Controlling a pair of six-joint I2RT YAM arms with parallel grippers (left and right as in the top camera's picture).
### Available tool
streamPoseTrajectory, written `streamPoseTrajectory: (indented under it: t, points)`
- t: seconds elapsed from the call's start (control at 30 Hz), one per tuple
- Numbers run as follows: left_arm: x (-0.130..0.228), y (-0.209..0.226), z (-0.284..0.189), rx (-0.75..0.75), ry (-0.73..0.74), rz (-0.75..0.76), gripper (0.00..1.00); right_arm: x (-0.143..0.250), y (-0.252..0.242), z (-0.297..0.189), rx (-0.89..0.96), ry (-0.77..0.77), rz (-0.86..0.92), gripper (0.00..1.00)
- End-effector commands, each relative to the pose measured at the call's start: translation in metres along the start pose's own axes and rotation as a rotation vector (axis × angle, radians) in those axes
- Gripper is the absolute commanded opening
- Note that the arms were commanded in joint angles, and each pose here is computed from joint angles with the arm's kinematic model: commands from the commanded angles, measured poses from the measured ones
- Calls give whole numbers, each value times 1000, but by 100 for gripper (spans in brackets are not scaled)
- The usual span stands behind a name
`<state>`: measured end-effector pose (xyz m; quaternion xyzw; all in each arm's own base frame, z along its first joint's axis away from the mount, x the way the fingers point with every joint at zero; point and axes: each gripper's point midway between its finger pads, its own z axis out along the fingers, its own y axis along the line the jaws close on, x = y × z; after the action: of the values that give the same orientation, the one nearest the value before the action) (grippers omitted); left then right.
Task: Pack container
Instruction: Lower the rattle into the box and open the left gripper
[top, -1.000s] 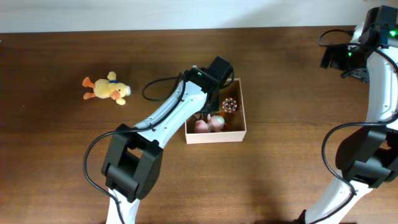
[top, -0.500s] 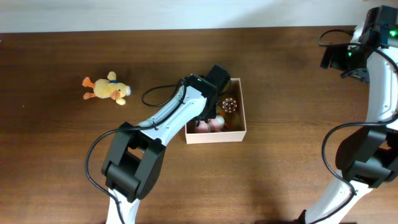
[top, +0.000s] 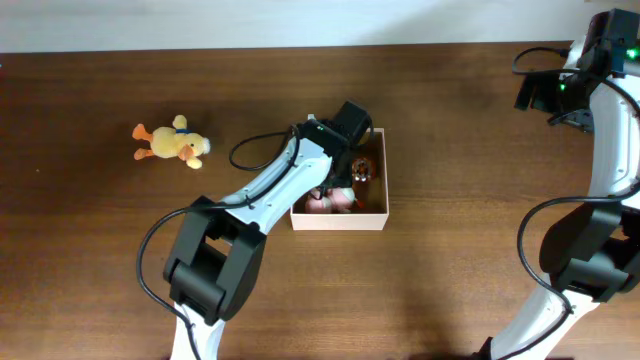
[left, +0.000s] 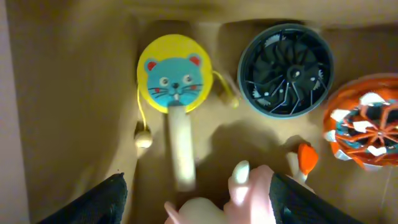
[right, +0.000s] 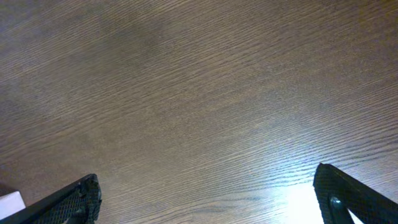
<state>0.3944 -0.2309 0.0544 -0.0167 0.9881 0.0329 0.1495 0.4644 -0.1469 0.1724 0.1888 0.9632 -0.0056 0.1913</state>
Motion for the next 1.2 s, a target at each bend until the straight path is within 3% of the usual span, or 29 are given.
streamPoseTrajectory:
  t: [0.0,0.3,0.63,0.87,0.97,1.17]
  points:
    - [0,3,6,-19,-1,0,76,2,2,5,-6,12,-2,99]
    - [-16,-6,-6,15,-47,-12,75,2,3,5,-6,11,-2,99]
    - [-89,-28,-79,106,-262,140,78,2,2,5,-6,12,-2,99]
    - [-133,46,-121,-32,-320,34,81,2,2,5,-6,12,-2,99]
    - [-148,114,-113,-114,-282,-9,86,2,2,5,-6,12,-2,99]
    - [-168,204,-102,-204,-264,-43,95,2,2,5,-6,12,-2,99]
